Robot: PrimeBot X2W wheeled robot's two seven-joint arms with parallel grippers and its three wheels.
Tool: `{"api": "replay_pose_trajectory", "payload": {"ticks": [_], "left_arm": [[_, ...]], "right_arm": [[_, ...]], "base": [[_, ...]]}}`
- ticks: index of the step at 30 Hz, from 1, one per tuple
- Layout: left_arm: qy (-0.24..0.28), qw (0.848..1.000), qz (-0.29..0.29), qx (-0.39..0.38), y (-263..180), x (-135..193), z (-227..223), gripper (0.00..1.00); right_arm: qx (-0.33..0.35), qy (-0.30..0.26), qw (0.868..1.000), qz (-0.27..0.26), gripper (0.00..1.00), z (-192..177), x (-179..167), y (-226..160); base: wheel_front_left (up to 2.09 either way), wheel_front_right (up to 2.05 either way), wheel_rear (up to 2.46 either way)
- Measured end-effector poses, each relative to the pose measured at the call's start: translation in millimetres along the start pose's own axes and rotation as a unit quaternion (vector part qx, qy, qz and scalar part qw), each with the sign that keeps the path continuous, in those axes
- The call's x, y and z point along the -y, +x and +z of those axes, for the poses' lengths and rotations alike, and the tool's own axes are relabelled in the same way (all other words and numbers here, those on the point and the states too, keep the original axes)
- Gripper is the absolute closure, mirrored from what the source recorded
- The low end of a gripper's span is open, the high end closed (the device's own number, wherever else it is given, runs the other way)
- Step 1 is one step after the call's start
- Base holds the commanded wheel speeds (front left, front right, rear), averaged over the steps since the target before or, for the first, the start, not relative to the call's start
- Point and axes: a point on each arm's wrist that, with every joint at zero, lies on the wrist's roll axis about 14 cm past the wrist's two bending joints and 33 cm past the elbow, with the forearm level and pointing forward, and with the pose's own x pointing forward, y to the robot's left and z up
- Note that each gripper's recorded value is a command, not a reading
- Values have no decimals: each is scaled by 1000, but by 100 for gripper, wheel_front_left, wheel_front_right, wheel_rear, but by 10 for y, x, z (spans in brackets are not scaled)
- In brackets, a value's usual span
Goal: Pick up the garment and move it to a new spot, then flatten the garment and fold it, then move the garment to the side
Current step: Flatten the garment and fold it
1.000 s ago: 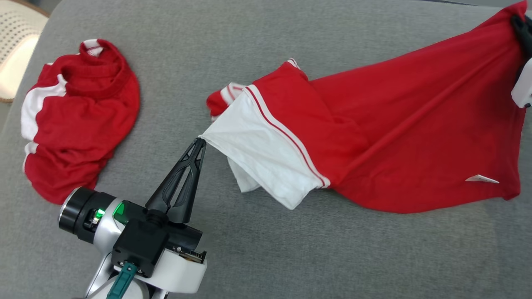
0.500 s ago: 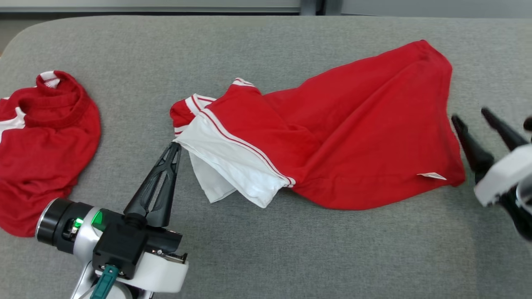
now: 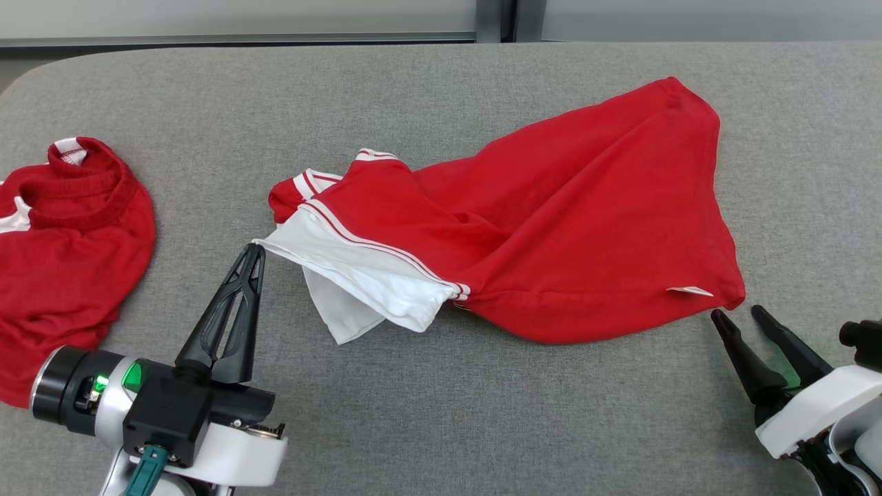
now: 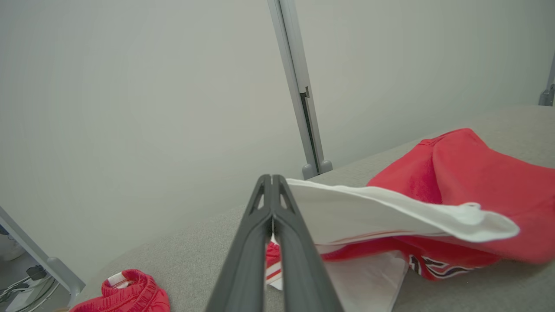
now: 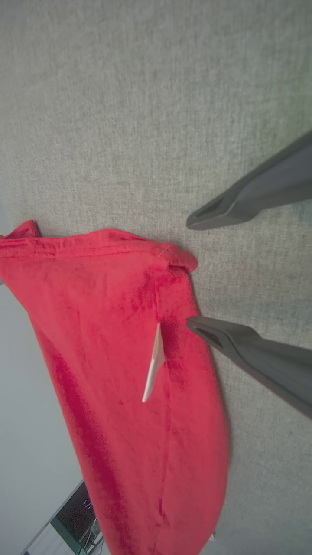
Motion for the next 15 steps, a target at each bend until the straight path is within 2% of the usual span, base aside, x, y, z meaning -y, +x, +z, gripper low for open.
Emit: {"api": "replay_pose_trajectory", "payload": {"ticks": [9,11,13,15], "left_arm": [[-1,1000,5,-6,-39,-21,-21,100],[-2,1000,6,-10,-52,-22,-43,100],[-1,1000,8,-13,-66,-29,-58,100],[-1,1000,10,-15,-77,-39,-68,100]], "right_arm": [[21,71,997,-6,0,78,-46,66],[22,84,996,-4,4,101,-58,93],[26,93,995,-4,18,137,-51,111],[30,100,995,-3,40,176,-46,126]], "base": [[0,0,0],[0,0,0],[0,0,0],[0,0,0]]}}
